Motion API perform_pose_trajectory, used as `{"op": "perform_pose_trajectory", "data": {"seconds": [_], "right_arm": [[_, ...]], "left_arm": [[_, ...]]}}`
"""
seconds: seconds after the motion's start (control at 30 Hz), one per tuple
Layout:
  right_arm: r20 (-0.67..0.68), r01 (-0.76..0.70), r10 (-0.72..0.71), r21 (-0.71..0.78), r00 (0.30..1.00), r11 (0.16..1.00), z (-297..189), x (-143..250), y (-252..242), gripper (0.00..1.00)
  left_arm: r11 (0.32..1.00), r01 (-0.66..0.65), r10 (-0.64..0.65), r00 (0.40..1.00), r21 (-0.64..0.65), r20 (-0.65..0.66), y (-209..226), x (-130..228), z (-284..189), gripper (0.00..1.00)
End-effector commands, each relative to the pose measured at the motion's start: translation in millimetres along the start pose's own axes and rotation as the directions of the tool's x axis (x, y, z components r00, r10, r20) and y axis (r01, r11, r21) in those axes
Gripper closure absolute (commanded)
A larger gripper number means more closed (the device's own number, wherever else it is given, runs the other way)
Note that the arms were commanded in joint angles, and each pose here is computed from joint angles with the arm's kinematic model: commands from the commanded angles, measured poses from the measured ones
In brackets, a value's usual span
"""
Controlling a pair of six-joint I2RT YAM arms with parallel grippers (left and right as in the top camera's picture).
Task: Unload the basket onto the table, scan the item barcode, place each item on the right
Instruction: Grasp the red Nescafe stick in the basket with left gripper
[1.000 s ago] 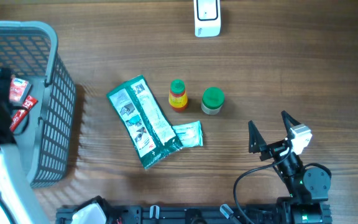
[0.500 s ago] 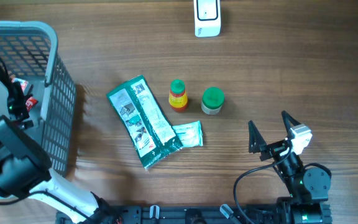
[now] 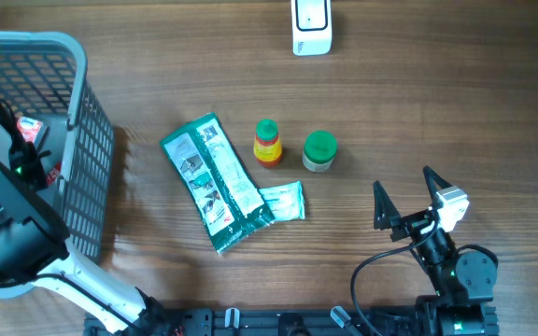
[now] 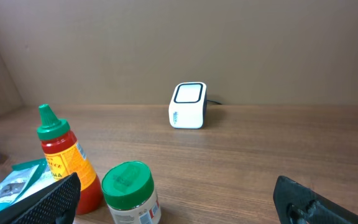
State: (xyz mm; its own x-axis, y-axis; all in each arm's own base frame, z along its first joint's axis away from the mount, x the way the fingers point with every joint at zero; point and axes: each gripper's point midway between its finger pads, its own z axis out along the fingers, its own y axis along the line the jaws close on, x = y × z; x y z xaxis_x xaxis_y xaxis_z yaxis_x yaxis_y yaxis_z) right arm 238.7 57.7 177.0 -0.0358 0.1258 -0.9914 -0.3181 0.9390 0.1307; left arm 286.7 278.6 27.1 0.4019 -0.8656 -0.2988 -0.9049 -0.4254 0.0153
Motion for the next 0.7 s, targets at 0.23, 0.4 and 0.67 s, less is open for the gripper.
{"op": "perform_pose_trajectory", "data": {"seconds": [0.23, 0.4, 0.67], "right_arm": [[0.008, 0.003, -0.003, 0.002, 1.0, 1.0, -0.4, -1.5, -0.2, 0.0], [0.008, 0.003, -0.003, 0.002, 1.0, 1.0, -0.4, -1.5, -0.2, 0.0], [0.008, 0.003, -0.003, 0.002, 1.0, 1.0, -0.4, -1.5, -0.2, 0.0]], "left_arm": [[0.918, 0.023, -0.024, 1.0, 0.396, -0.002, 38.7, -34.6, -184.7, 0.96], [0.678, 0.012, 0.019, 0.999, 0.735, -0.034, 77.7, -14.2, -308.7, 0.96], [0.267, -0.478, 0.622, 0.748, 0.837, 0.23, 133.9, 156.1, -380.9, 0.96]]}}
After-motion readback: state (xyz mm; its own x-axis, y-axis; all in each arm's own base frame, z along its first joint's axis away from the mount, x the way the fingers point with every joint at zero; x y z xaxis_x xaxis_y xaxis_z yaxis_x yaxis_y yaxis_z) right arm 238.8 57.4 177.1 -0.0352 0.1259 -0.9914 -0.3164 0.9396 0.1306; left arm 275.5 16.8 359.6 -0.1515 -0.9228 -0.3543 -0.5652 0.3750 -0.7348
